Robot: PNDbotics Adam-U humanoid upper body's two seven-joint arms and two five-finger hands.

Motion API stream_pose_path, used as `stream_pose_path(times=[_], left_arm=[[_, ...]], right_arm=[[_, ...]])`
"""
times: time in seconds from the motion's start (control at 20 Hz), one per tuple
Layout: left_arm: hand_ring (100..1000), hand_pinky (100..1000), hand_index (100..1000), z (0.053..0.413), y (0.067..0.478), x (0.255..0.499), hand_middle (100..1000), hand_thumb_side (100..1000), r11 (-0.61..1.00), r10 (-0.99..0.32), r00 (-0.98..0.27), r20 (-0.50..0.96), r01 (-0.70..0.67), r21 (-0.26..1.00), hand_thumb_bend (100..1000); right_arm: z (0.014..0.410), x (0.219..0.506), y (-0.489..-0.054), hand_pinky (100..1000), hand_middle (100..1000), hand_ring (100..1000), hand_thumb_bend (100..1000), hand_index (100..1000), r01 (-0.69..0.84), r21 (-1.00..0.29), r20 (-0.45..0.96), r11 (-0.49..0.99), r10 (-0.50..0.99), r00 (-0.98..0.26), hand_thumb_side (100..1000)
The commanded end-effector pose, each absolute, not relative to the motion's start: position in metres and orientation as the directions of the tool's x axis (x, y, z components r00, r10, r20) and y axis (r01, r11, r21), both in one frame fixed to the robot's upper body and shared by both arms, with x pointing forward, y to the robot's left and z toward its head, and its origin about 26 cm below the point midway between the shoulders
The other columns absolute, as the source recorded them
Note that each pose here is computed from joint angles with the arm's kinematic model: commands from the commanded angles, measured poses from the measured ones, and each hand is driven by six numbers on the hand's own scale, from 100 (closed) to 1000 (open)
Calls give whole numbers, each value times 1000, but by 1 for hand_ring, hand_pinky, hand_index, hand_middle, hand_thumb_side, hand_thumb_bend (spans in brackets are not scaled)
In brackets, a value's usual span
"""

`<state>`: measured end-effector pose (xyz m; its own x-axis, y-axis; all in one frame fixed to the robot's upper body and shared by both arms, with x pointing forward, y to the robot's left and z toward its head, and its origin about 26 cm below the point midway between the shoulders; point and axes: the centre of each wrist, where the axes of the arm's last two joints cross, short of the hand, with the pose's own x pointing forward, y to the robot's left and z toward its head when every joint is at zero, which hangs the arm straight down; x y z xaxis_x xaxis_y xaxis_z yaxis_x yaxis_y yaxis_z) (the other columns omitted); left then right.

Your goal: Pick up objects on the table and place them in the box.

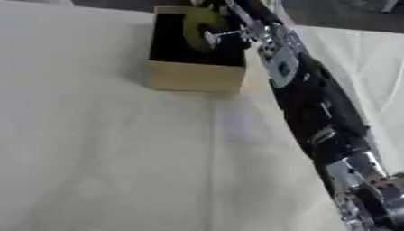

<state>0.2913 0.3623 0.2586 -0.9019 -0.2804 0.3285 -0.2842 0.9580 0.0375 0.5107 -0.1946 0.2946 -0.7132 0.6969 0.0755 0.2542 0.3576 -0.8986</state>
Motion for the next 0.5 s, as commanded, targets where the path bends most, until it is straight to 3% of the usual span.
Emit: stream_pose_path(times=[0.05,0.25,0.5], left_arm=[[540,487,695,266,362,290,604,460,959,-281,-910,306,-280,48,106],[540,486,695,265,362,290,604,461,959,-280,-909,308,-279,48,106],[539,485,695,264,362,291,604,463,960,-277,-908,314,-273,59,103]], right_arm=[[305,510,-195,822,515,1000,100,762,270,-921,12,282,711,-703,100],[304,510,-195,831,597,1000,216,823,260,-948,-50,181,724,-688,100],[309,508,-193,833,692,1000,266,875,307,-947,-142,95,734,-665,123]])
